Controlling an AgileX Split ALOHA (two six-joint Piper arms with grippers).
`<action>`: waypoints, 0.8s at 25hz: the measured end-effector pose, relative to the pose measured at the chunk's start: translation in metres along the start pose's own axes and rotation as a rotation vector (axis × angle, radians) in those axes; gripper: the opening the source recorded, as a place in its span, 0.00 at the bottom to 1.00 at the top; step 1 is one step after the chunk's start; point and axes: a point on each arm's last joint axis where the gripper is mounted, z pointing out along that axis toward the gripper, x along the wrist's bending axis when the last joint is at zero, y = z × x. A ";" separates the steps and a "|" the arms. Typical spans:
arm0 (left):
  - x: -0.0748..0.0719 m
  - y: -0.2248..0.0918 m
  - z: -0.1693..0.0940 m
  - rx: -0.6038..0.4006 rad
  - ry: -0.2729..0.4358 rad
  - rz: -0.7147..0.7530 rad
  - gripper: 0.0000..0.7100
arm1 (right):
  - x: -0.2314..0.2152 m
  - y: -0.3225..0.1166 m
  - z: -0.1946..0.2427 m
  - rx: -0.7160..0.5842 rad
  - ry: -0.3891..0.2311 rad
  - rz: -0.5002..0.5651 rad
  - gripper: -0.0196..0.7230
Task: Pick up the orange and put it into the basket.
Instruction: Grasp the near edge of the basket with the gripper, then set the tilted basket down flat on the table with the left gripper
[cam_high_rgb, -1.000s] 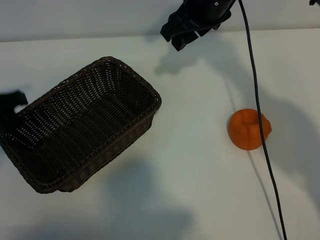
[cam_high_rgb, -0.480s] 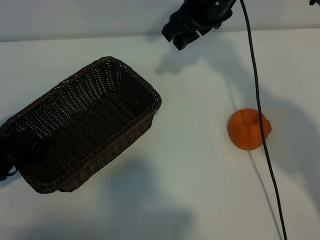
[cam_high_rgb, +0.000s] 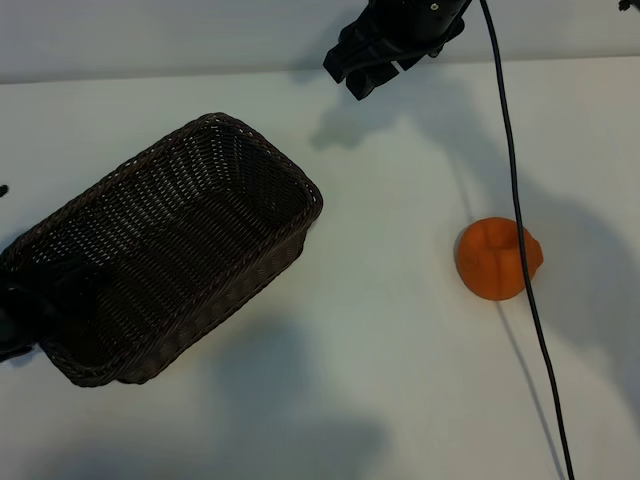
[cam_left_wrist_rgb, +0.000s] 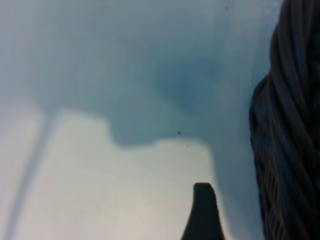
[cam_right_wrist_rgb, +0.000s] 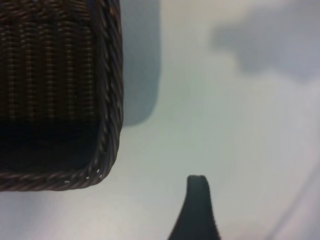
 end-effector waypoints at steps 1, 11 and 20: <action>-0.001 0.000 0.004 0.008 -0.002 -0.006 0.78 | 0.000 0.000 0.000 0.000 0.000 0.000 0.78; -0.007 0.004 0.016 -0.029 -0.060 -0.013 0.23 | 0.000 -0.001 0.000 0.009 0.002 -0.001 0.78; -0.008 0.006 0.016 -0.047 -0.073 0.030 0.23 | 0.000 -0.001 0.000 0.011 0.003 0.000 0.78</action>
